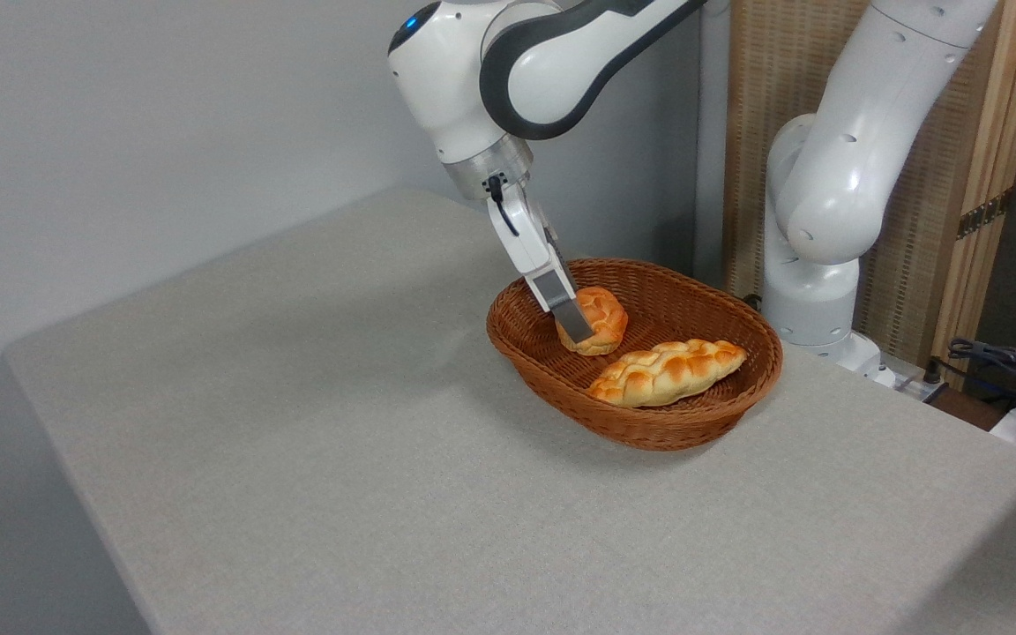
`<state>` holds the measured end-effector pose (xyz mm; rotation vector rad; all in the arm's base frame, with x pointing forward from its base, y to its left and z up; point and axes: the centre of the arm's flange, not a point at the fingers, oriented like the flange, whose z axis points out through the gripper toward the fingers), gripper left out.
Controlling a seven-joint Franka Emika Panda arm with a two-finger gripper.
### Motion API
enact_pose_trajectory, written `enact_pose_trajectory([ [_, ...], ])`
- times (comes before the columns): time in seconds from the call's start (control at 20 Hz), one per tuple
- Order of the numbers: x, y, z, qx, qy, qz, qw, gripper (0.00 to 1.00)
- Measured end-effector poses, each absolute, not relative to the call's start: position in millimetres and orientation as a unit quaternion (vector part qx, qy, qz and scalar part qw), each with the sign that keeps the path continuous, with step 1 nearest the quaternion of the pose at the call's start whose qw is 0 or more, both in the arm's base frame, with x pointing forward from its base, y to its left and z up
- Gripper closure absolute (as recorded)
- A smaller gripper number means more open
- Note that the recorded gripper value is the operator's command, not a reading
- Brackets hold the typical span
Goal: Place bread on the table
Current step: 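Close the gripper fingers on the round golden bun, then lift the round bun out of the basket over its rim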
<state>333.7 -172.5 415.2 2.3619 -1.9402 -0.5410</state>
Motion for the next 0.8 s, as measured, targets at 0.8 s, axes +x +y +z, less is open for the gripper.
enact_pose_trajectory([
  [0.8, 360.4, -161.2, 480.5, 0.778, -0.607, -0.161, 0.02, 0.85],
])
